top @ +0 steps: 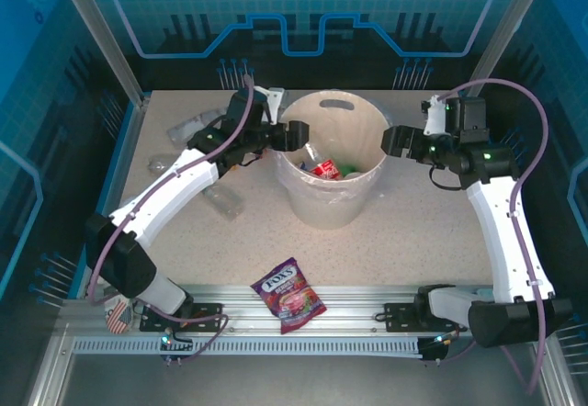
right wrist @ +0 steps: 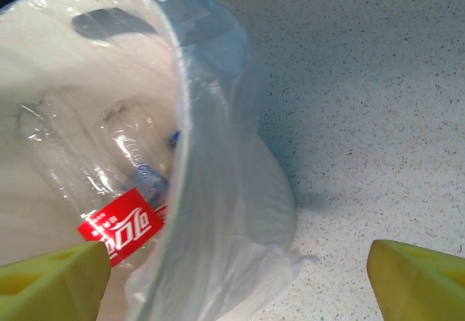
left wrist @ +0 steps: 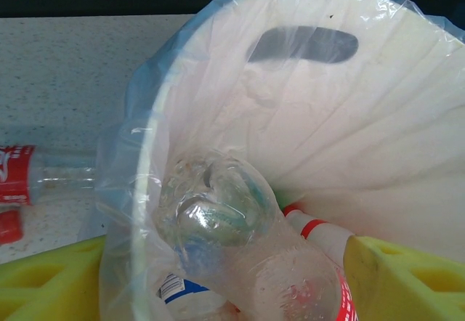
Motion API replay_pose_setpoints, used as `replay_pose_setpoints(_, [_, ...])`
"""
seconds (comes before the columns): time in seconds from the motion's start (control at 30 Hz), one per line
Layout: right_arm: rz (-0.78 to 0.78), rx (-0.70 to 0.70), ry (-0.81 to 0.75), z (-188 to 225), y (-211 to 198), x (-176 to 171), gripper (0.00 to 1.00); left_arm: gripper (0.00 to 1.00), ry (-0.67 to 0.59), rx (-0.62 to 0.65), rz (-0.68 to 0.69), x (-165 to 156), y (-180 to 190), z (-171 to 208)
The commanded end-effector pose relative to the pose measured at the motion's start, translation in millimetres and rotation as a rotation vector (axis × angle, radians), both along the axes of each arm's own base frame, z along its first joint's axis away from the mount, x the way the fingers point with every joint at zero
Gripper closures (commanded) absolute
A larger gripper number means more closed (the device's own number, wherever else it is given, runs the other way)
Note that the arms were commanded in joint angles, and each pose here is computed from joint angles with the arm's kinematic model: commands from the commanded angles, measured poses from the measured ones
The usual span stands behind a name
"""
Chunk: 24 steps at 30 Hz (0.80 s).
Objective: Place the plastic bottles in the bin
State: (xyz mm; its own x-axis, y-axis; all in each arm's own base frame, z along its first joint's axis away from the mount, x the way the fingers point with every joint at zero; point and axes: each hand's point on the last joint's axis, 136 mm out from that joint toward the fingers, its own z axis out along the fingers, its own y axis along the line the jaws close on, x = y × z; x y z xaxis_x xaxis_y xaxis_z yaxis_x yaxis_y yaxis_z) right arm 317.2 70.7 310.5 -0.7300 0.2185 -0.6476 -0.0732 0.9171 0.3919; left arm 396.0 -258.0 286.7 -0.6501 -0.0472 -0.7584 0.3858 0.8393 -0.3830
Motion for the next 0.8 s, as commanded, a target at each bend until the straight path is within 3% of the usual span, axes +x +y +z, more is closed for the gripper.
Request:
replay_pose_setpoints(0.0, [0.011,0.03,-0.022,3,-4,-3,0.08,0.22,0.145,0.078,-0.055,-12,-23,-52])
replay_pose_setpoints(0.37, [-0.056,0.074,-0.023,3,-31,3,0.08,0.22,0.141,0.071,-0.153,-11,-77,-50])
replay_pose_setpoints(0.77, [-0.026,0.083,-0.036,6,-30,22,0.08,0.01,0.041,0.13,-0.141,-14,-59,-13])
